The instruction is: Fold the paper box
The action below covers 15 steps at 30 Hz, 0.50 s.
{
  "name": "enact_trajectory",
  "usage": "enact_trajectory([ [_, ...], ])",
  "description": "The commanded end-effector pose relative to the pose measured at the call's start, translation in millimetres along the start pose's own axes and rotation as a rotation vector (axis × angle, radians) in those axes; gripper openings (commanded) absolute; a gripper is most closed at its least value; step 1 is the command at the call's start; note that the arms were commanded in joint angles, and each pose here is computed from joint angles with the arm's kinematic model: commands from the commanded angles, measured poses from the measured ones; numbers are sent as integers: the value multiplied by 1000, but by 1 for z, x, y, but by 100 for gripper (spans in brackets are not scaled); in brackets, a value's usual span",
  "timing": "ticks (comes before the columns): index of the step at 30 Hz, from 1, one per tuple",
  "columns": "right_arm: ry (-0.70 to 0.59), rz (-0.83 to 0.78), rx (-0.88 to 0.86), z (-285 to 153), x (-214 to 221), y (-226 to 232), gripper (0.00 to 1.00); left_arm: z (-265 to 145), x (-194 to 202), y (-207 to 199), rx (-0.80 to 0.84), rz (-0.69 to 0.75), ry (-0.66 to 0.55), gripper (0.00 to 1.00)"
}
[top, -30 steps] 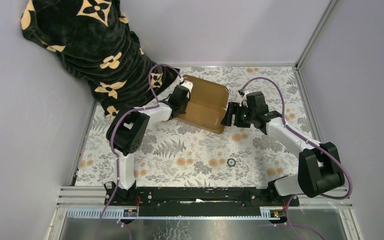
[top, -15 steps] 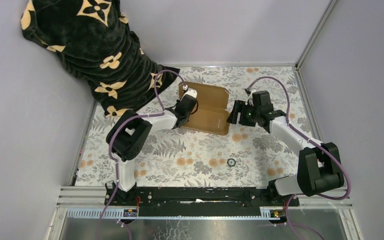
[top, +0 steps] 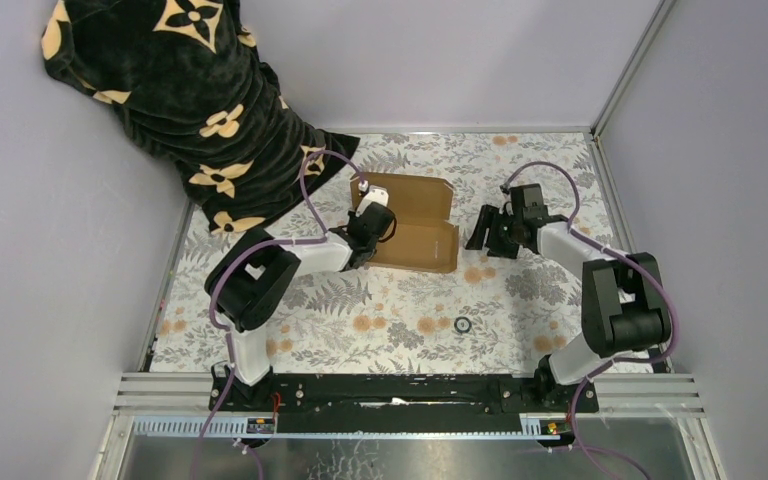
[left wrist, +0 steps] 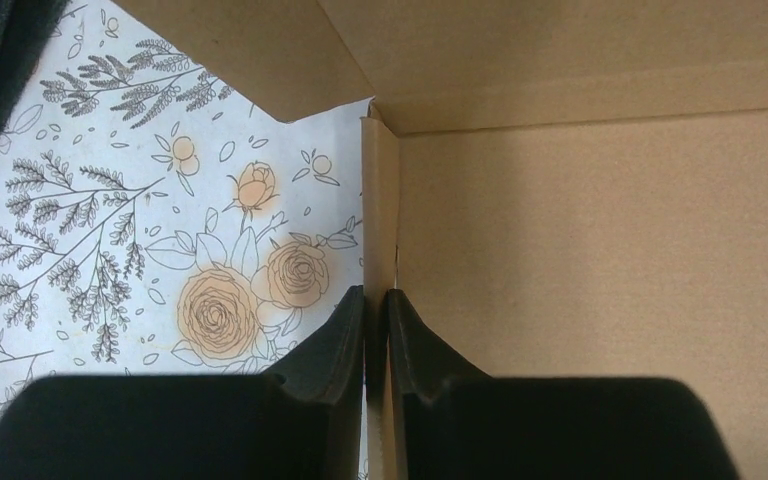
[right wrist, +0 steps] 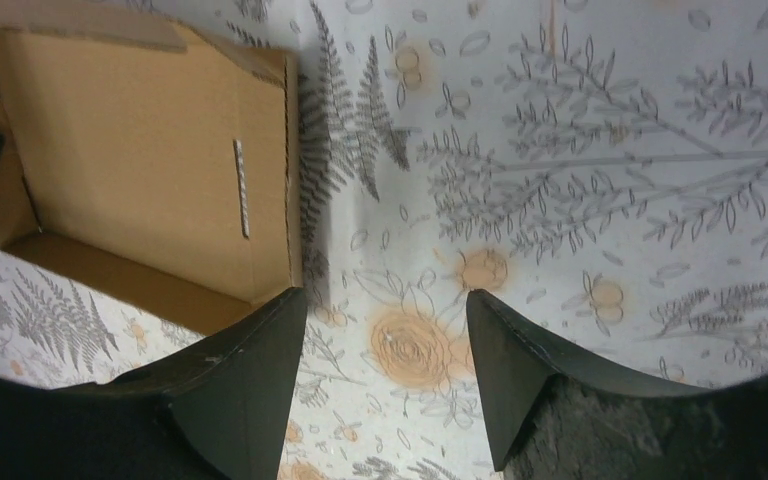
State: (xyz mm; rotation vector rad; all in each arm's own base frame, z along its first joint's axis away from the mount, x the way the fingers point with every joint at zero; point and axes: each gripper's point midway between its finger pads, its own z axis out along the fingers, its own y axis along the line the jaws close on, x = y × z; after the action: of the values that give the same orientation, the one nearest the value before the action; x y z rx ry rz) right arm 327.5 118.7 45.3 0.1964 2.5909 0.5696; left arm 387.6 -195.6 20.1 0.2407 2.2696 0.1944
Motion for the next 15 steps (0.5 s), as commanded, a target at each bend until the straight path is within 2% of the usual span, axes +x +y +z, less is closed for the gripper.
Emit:
enact_trajectory([
  [1,-78,-19,-58,-1,-48,24,67,-3,20,-4,6,-23,18,17],
  [4,-80,-34,-50,4,-64,27,66,-5,22,-9,20,-31,16,17],
  [7,-90,-57,-26,7,-81,27,59,-7,24,-15,29,-32,12,17],
  [9,-105,-57,-41,8,-89,32,51,-8,26,-17,33,-33,10,17],
  [12,-100,-40,-100,11,-96,45,33,-9,29,-20,34,-35,12,17],
  [15,-82,-17,-134,19,-97,51,23,-10,32,-21,34,-38,16,17],
])
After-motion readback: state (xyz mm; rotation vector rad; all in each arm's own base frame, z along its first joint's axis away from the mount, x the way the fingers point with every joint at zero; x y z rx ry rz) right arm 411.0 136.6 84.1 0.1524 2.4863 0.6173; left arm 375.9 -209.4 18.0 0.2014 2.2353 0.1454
